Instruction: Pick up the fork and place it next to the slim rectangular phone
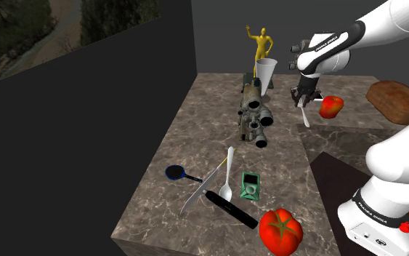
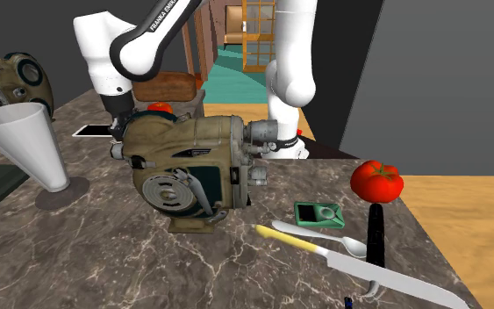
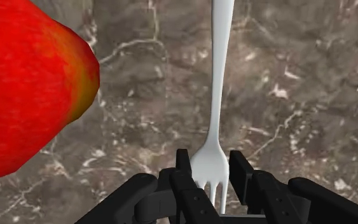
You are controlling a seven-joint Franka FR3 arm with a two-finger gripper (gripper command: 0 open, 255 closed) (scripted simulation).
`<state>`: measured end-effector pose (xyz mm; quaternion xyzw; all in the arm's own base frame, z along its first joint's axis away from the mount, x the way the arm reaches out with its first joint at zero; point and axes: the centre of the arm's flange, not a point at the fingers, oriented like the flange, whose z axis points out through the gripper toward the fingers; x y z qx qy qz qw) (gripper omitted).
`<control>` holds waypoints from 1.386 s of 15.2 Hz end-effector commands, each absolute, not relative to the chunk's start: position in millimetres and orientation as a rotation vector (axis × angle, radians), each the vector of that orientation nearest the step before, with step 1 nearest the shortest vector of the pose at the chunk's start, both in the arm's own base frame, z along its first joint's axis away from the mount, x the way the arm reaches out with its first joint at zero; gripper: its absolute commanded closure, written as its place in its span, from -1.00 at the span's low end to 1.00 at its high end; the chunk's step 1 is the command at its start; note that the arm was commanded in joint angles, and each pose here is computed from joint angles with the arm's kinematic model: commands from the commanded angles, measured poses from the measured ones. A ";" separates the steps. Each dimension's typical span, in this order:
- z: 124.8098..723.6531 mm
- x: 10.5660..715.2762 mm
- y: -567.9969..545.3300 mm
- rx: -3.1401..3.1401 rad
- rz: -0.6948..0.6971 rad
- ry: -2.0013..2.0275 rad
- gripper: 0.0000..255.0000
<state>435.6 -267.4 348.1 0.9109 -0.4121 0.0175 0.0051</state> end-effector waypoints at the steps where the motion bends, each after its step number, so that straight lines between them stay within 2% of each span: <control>1: 340.0 435.4 -266.1 2.853 0.056 -1.290 1.00; 8: 340.0 435.4 -266.1 2.853 0.056 -1.290 1.00; 9: 340.0 435.4 -266.1 2.853 0.056 -1.290 -1.00; 14: 340.0 435.4 -266.1 2.853 0.056 -1.290 -1.00; 18: 389.9 434.0 -264.9 2.853 0.056 -1.290 -1.00; 21: 389.9 434.0 -264.9 2.853 0.056 -1.290 -1.00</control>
